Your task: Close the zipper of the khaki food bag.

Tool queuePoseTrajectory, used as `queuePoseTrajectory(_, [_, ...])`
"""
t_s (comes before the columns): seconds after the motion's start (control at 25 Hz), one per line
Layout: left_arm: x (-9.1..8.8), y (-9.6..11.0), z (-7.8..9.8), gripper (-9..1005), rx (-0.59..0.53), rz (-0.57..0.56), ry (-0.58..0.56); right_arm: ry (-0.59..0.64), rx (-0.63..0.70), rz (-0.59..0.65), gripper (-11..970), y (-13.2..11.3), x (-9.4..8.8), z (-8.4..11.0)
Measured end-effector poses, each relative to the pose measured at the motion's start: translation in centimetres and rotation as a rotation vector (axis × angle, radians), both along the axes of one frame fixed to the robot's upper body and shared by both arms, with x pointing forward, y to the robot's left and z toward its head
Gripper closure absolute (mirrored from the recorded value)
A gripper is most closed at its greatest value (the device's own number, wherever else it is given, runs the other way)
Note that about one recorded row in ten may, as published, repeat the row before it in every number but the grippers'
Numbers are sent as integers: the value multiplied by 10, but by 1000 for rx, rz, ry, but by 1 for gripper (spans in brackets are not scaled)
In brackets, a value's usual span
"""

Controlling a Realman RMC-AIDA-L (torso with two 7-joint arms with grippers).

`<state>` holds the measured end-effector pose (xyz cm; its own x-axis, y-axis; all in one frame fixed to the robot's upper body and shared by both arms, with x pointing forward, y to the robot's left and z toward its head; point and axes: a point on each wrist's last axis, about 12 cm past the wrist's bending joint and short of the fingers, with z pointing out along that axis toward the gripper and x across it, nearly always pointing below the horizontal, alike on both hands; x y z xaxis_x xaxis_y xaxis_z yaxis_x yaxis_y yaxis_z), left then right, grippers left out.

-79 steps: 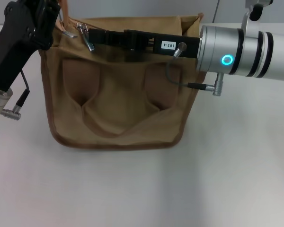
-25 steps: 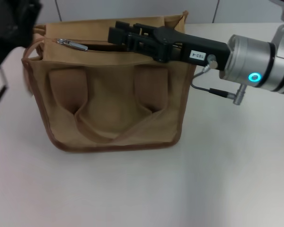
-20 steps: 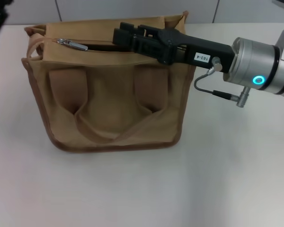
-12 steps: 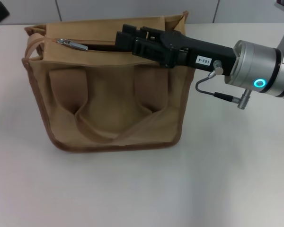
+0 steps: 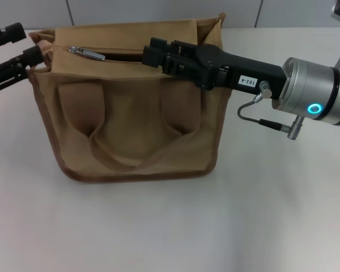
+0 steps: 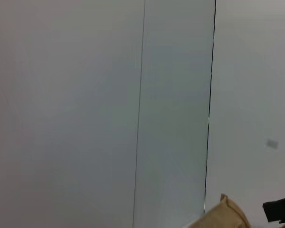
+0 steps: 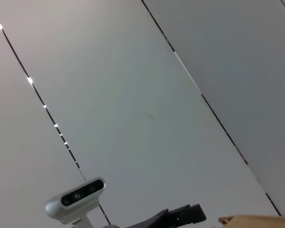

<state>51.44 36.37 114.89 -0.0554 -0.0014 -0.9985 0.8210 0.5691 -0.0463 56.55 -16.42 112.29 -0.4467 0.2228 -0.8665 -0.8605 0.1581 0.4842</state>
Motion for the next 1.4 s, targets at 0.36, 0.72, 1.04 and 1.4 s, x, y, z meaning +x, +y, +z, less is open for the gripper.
queuePoseTrajectory(0.36, [3, 4, 3, 381, 48, 8, 35, 2, 4, 4, 477, 0, -2, -1])
queuePoseTrajectory(0.72, [12, -5, -1, 402, 94, -8, 77, 0, 7, 7, 477, 0, -1, 0])
queuePoseTrajectory(1.04, [12, -5, -1, 433, 76, 2, 63, 2, 28, -26, 477, -4, -1, -2])
queuePoseTrajectory(1.4, [9, -13, -5, 626, 93, -16, 25, -5, 33, -36, 478, -6, 0, -1])
